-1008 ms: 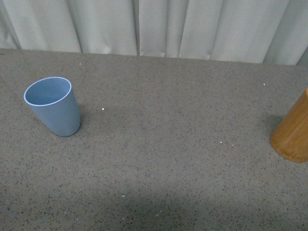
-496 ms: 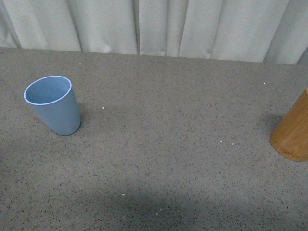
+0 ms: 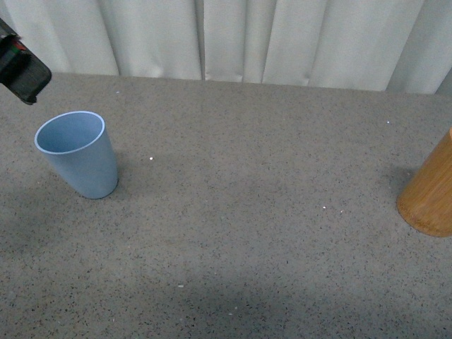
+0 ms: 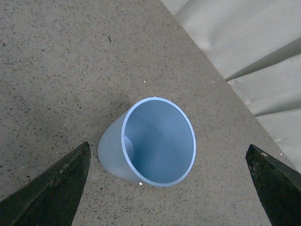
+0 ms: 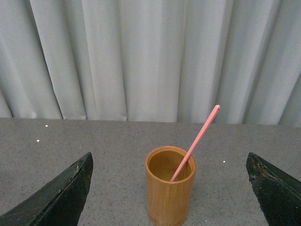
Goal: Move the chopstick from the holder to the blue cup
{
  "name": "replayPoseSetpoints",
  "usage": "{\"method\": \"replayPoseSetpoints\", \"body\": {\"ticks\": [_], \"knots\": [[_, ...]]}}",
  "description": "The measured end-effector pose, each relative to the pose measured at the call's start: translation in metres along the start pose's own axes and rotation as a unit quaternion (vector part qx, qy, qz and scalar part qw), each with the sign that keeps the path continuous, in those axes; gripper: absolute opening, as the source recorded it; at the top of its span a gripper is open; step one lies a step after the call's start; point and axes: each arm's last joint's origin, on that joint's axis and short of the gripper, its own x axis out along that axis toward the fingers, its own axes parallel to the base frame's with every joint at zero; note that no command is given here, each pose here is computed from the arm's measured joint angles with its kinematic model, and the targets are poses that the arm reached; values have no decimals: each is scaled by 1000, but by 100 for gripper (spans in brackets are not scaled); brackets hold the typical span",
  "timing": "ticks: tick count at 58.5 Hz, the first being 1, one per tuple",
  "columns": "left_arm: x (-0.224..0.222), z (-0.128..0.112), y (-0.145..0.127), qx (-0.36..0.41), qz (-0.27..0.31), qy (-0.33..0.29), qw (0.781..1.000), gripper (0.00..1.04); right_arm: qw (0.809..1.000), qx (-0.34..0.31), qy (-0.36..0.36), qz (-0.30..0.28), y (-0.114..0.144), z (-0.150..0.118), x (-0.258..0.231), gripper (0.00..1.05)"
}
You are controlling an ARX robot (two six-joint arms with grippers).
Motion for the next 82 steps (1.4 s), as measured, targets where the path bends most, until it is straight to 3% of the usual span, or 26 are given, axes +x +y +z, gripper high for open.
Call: {"method": "replayPoseSetpoints", "body": {"ticks": [26, 82], "knots": [[19, -22, 0, 29, 43, 55, 997, 98, 1000, 0, 0, 0, 0, 0, 0, 95], [36, -13, 20, 3, 110, 44, 993, 98, 1000, 0, 0, 0, 0, 0, 0, 95]]}}
